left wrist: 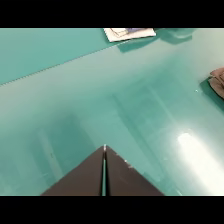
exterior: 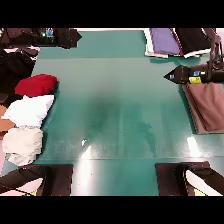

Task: Fold the shirts.

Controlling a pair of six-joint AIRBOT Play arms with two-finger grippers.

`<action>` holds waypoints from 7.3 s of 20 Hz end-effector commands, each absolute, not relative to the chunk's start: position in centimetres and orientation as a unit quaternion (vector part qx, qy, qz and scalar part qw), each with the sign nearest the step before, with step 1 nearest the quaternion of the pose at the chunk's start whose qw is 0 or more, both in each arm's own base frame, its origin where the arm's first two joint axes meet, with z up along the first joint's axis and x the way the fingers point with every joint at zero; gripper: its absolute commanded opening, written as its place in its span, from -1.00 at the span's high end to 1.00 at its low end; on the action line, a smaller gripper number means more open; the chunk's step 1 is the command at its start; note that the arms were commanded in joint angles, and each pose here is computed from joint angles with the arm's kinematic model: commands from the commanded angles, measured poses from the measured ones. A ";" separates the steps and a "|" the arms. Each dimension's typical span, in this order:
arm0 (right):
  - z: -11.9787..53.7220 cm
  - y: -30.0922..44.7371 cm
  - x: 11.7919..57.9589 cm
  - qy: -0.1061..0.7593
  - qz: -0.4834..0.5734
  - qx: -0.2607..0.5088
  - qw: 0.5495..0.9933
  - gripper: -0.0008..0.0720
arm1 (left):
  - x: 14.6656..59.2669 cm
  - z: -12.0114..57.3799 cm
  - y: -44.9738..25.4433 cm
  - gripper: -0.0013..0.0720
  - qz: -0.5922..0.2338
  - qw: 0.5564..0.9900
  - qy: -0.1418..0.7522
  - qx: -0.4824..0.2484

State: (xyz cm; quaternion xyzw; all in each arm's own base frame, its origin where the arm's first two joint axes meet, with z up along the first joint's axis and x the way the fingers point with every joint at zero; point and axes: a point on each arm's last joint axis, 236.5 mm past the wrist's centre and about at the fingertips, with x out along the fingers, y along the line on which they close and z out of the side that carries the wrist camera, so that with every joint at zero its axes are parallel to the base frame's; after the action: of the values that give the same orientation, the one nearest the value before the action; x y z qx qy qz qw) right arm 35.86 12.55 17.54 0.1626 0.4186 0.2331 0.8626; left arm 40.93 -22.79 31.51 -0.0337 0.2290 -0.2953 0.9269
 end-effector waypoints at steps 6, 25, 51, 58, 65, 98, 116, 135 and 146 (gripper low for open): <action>17.5 12.6 35.7 0.421 0.235 0.162 0.861 0.93 | 41.0 31.6 -22.8 0.88 -0.295 0.928 0.226 -0.035; 16.9 12.9 34.7 0.443 0.243 0.159 0.848 0.93 | 49.3 15.6 3.5 -0.70 0.095 0.911 0.402 0.013; 34.6 12.3 37.7 0.211 0.251 0.137 0.935 0.93 | 39.3 39.9 -8.4 0.88 -0.096 0.982 0.156 0.043; 40.1 12.4 36.1 0.152 0.262 0.119 0.946 0.93 | 36.2 29.9 -28.2 0.88 -0.321 0.901 0.275 0.098; 40.6 12.6 34.8 0.152 0.268 0.109 0.945 0.93 | 39.9 23.6 -32.0 -0.87 -0.319 0.887 0.308 0.130; 4.6 3.1 27.2 0.544 0.093 0.304 0.776 -0.26 | 41.2 1.8 -20.6 0.88 -0.251 0.799 0.537 -0.101; -5.6 13.9 35.0 0.603 0.195 0.189 0.750 0.93 | 40.4 1.4 -18.9 0.88 -0.239 0.791 0.561 -0.053; 43.1 1.3 27.8 0.121 0.071 -0.006 0.990 0.93 | 25.1 47.9 -9.6 0.88 -0.191 0.980 0.045 0.026; 15.8 3.1 41.3 0.470 0.152 0.135 0.859 0.93 | 41.5 15.9 -14.5 0.88 -0.206 0.878 0.428 0.057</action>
State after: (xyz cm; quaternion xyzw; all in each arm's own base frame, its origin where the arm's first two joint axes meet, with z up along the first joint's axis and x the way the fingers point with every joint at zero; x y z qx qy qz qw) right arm 39.07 1.10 24.89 0.1000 0.3748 0.1287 0.9127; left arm 38.36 -13.54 26.84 0.0562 0.3197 -0.2057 0.9232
